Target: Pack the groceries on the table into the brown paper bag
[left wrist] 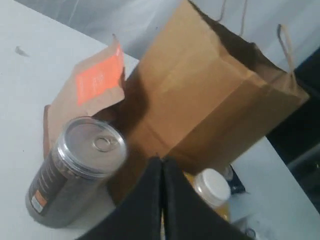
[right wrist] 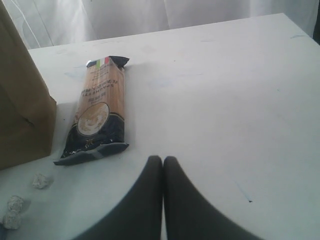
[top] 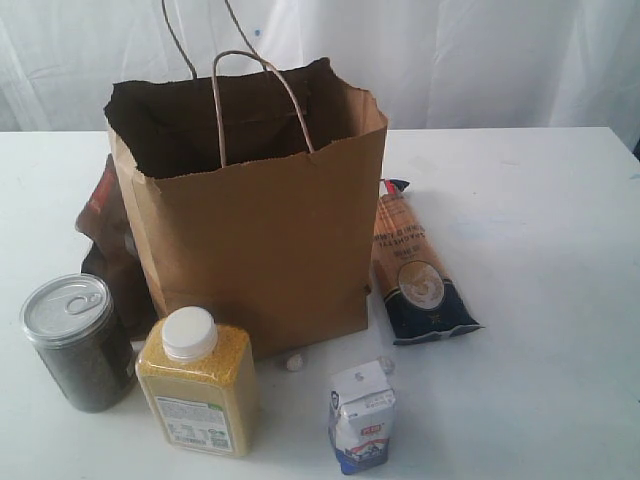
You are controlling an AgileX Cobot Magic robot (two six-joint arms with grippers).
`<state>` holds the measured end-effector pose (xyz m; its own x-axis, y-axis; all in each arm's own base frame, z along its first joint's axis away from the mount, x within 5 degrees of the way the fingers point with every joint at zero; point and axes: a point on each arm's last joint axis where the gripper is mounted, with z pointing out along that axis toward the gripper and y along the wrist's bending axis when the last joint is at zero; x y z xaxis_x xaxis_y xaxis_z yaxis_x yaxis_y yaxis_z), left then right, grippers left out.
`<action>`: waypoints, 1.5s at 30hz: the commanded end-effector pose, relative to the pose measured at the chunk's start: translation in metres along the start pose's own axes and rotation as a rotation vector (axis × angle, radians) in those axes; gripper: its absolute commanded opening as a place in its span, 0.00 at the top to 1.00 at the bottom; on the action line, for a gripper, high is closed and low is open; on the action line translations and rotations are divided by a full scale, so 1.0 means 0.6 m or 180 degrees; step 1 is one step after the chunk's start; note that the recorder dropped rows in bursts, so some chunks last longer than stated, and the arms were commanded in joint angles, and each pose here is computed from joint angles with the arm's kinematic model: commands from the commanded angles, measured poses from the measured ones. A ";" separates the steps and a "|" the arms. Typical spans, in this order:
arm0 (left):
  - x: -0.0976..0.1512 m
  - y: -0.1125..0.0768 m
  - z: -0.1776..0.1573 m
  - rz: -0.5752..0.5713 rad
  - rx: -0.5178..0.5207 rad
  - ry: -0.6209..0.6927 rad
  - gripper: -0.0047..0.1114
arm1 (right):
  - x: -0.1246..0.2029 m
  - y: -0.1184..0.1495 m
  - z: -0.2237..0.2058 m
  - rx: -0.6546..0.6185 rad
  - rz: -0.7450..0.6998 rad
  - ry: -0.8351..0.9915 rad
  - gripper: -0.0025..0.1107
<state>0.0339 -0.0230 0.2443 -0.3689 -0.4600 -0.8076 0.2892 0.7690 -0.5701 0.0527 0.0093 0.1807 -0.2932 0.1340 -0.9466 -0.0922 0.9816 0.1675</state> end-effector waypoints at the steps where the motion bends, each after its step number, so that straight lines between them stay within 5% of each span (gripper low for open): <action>1: -0.046 -0.054 -0.056 0.0402 -0.0064 0.0670 0.96 | -0.003 -0.001 -0.001 0.0020 -0.0044 -0.0079 0.98; 7: -0.118 -0.114 -0.085 0.1173 -0.0157 0.1563 0.96 | -0.003 -0.001 -0.001 0.0020 -0.0044 -0.0079 0.98; 13: -0.159 -0.134 -0.008 0.1641 -0.0230 0.2576 0.94 | -0.003 -0.001 -0.001 0.0020 -0.0044 -0.0079 0.98; 16: -0.162 -0.130 0.051 0.1704 -0.0251 0.2922 0.77 | -0.003 -0.001 -0.001 0.0020 -0.0044 -0.0079 0.98; 22: -0.156 -0.104 0.159 0.1710 -0.0433 0.3126 0.13 | -0.003 -0.001 -0.001 0.0020 -0.0044 -0.0079 0.98; 24: -0.149 -0.091 0.191 0.1735 -0.0516 0.3256 0.05 | -0.003 -0.001 -0.001 0.0020 -0.0044 -0.0079 0.98; 33: -0.125 -0.043 0.283 0.1999 -0.0813 0.3424 0.05 | -0.003 -0.001 -0.001 0.0020 -0.0044 -0.0079 0.98; 45: -0.105 -0.023 0.324 0.1985 -0.0857 0.3499 0.05 | -0.003 -0.001 -0.001 0.0020 -0.0044 -0.0084 0.98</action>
<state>0.2226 -0.0892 0.2736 -0.8086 0.5072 -0.2982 0.5302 0.8479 0.0045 0.0528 0.0093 0.1809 -0.2911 0.1343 -0.9472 -0.0923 0.9815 0.1675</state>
